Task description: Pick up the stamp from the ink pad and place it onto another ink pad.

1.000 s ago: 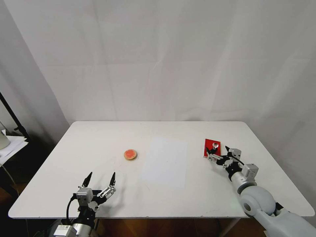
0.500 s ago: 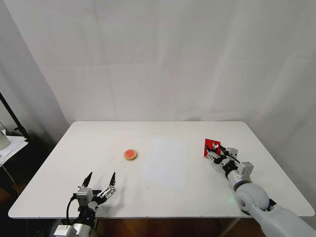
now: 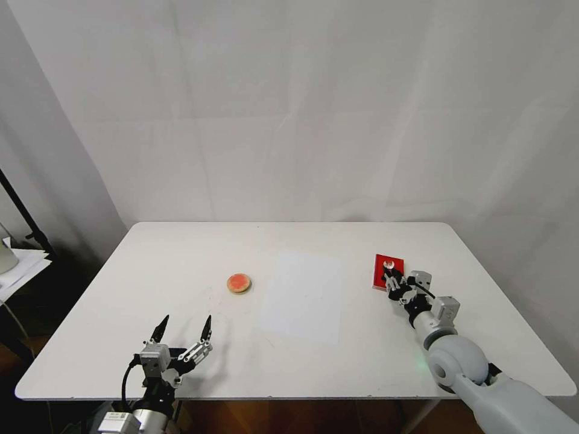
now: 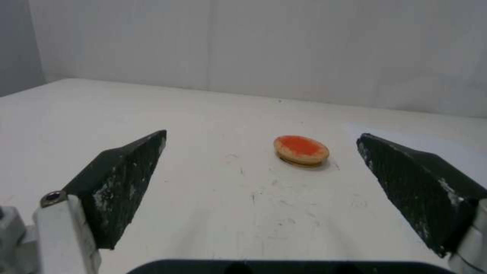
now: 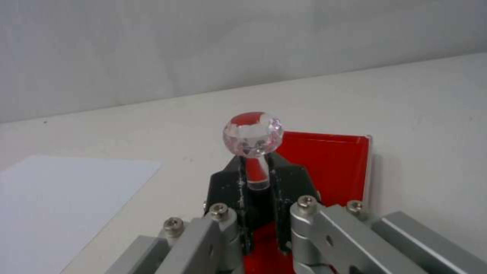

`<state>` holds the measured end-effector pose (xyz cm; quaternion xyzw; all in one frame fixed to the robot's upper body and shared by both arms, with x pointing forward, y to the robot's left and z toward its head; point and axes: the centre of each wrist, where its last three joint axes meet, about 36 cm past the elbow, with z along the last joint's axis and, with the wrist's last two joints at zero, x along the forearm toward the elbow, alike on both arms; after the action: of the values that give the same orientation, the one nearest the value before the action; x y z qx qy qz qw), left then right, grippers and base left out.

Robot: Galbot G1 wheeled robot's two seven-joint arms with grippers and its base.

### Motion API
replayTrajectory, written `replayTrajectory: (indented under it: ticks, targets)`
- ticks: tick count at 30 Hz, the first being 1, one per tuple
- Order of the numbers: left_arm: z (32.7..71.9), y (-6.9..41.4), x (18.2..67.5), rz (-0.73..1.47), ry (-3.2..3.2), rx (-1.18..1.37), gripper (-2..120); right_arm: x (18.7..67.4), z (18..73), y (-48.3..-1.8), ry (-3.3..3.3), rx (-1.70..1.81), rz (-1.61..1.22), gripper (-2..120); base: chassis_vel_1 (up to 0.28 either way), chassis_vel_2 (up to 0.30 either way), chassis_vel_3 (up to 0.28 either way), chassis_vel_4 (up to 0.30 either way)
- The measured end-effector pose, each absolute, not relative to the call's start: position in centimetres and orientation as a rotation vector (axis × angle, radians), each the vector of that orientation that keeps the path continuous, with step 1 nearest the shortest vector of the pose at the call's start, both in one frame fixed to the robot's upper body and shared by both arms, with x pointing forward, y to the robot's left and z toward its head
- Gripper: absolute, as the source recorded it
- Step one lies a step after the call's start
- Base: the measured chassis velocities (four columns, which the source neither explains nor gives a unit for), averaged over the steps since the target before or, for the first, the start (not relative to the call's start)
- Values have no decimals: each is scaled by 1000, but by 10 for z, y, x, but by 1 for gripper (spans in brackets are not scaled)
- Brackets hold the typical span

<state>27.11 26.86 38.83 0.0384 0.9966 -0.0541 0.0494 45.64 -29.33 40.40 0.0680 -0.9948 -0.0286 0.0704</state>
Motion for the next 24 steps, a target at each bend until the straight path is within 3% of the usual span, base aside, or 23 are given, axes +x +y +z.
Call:
replayTrajectory:
  ticks: [12,20,24]
  targets:
    - [388,269,271,-165,3036,117,100,460,406,-295,-2998,201,-75,8,0,0,0,0]
    - [388,269,271,-165,3036,117,100,472,460,-275,-3114,552,-78,8,0,0,0,0]
    - [388,269,271,-165,3036,117,100,486,470,-236,-3042,832,-79,8,0,0,0,0]
